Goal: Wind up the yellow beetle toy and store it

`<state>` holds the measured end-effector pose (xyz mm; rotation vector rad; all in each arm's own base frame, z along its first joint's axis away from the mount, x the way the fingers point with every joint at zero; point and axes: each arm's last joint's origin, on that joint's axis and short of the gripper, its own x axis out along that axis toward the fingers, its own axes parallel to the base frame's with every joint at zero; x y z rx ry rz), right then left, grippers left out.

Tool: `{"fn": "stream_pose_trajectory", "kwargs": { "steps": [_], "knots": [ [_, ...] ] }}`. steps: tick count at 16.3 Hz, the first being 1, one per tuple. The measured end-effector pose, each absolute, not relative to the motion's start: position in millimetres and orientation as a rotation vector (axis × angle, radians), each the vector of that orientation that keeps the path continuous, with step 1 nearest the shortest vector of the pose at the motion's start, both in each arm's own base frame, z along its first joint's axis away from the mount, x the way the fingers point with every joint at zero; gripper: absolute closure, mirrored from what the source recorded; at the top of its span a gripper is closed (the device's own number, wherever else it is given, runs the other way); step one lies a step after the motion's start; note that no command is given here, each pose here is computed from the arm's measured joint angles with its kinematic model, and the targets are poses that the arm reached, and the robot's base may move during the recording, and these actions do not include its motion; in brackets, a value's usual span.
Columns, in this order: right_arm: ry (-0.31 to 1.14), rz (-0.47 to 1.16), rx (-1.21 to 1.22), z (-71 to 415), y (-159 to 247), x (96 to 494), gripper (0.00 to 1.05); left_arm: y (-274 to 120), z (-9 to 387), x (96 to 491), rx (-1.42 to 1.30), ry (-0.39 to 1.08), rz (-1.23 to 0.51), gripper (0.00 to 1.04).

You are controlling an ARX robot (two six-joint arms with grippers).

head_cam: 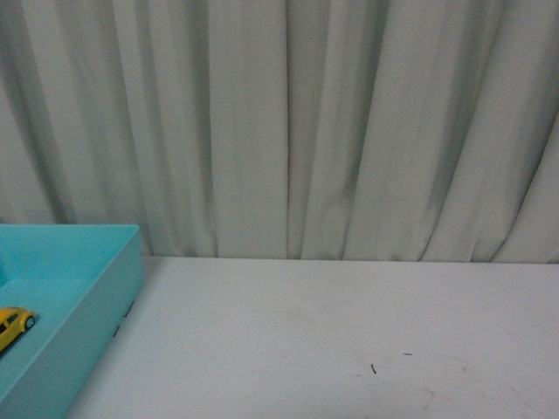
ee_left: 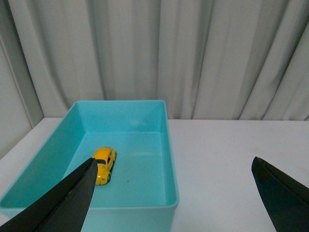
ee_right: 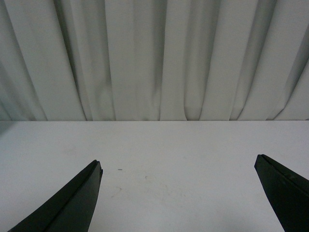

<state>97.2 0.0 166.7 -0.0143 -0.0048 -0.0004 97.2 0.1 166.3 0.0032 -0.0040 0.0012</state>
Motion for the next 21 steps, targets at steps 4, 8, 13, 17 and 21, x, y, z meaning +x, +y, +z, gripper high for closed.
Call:
{"fn": "stream_pose_trajectory", "kwargs": {
  "steps": [4, 8, 13, 17, 21],
  "knots": [
    [-0.005, 0.0, -0.014, 166.7, 0.0, 97.2, 0.07, 0.1, 166.3, 97.2, 0.003, -0.004, 0.001, 0.07],
    [-0.005, 0.0, -0.014, 166.7, 0.0, 97.2, 0.07, 0.1, 166.3, 97.2, 0.003, -0.004, 0.001, 0.07],
    [-0.005, 0.0, -0.014, 166.7, 0.0, 97.2, 0.07, 0.1, 166.4, 97.2, 0.003, -0.005, 0.001, 0.07],
    [-0.005, 0.0, -0.014, 166.7, 0.0, 97.2, 0.07, 0.1, 166.4, 97.2, 0.003, -0.005, 0.001, 0.07],
    [-0.005, 0.0, -0.014, 166.7, 0.0, 97.2, 0.07, 0.1, 166.4, 97.2, 0.003, -0.005, 0.001, 0.07]
  ]
}}
